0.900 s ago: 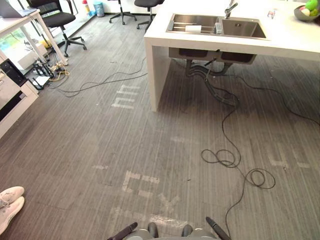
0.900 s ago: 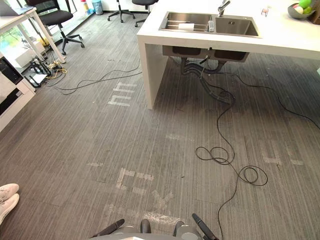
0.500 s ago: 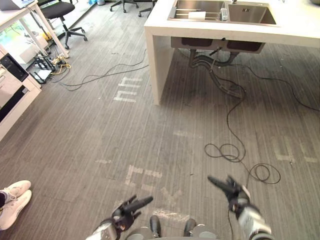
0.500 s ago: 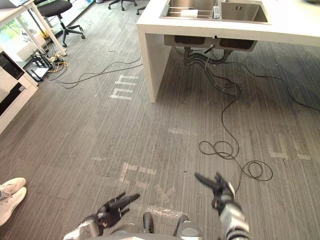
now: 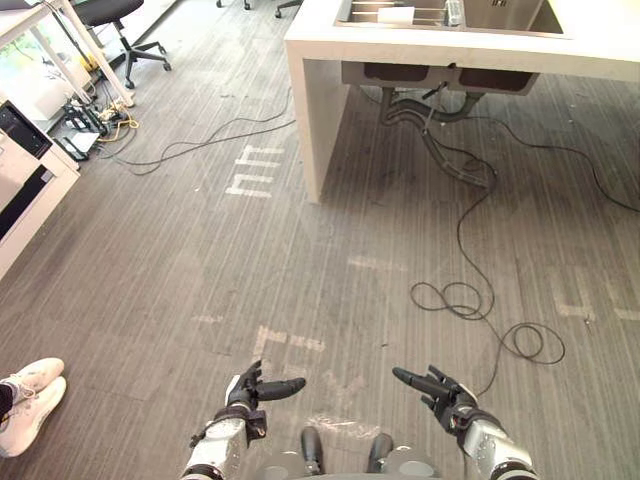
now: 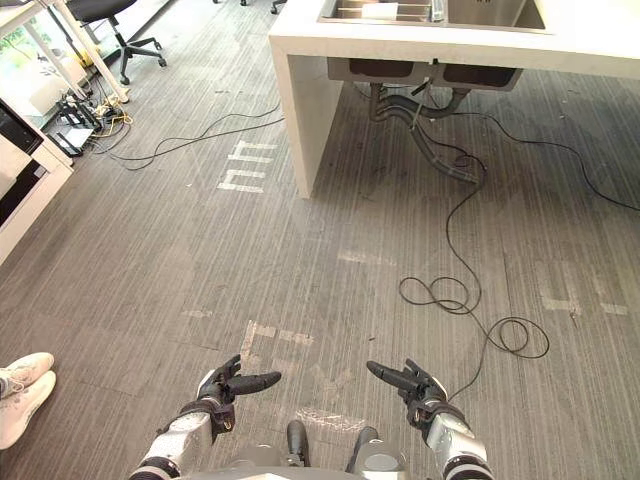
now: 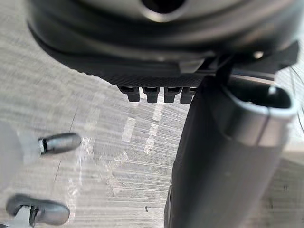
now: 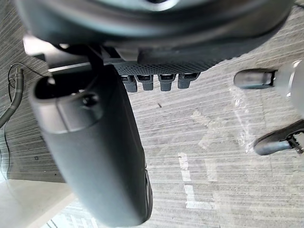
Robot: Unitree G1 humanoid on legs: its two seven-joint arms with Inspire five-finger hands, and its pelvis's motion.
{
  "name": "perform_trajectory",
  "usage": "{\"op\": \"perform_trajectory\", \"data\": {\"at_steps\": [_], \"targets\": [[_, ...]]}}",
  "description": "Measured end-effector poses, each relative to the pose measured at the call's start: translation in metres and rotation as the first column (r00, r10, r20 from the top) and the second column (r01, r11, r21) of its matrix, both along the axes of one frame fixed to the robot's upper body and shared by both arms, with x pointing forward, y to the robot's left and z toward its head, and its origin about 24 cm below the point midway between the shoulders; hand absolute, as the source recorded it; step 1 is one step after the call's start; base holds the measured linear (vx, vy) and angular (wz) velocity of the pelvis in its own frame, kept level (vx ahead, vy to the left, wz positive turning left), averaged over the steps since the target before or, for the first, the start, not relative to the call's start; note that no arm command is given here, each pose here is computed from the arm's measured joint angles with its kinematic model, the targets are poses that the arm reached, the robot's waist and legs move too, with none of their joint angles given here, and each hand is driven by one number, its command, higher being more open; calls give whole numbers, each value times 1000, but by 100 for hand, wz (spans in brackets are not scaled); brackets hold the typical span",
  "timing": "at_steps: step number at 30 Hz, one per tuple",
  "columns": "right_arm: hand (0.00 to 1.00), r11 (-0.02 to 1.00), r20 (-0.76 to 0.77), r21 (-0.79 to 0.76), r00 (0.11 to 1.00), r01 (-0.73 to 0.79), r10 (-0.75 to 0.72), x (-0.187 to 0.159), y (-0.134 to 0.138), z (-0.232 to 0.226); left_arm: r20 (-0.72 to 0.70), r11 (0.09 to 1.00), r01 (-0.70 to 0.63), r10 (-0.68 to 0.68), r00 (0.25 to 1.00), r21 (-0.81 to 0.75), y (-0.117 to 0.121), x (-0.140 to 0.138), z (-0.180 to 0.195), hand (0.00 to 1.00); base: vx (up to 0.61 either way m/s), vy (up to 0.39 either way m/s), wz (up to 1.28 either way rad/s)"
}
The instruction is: Walk over to the sink, pick up the cup, carry it to the dishwasher, place the cup inside the dishwasher, then close the dishwasher door
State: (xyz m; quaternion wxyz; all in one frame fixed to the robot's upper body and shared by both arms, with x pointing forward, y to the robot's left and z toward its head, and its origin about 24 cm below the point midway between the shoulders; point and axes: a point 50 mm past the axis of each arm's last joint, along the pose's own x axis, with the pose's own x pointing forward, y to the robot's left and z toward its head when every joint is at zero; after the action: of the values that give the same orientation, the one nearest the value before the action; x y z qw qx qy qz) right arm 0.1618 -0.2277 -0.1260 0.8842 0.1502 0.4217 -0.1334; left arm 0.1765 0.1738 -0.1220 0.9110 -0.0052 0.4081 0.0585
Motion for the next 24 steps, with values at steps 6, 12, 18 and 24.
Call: {"op": "perform_trajectory", "data": {"at_steps": [6,12,18,24], "targets": [[100,1000,7,-4,1000,12,-12,-15,4,-6,9,999,-21,20,1000,29,3,-12,-3,100,-64,-4,-9],[100,999,-53,40,998,28,-26,-41,16,-17,-153,998,-9,-1,988,-65,3,-62,-25,100,-29,3,-17],[100,984,-147,128,983,127,-108,-65,22,-30,-212,955,-158,105,972,-250,13,-75,-32,100,12,-8,-17],[100,977,-139,147,981,153,-132,-69,21,-32,-247,945,-183,114,962,-273,15,-76,-34,100,5,-2,-3]]}}
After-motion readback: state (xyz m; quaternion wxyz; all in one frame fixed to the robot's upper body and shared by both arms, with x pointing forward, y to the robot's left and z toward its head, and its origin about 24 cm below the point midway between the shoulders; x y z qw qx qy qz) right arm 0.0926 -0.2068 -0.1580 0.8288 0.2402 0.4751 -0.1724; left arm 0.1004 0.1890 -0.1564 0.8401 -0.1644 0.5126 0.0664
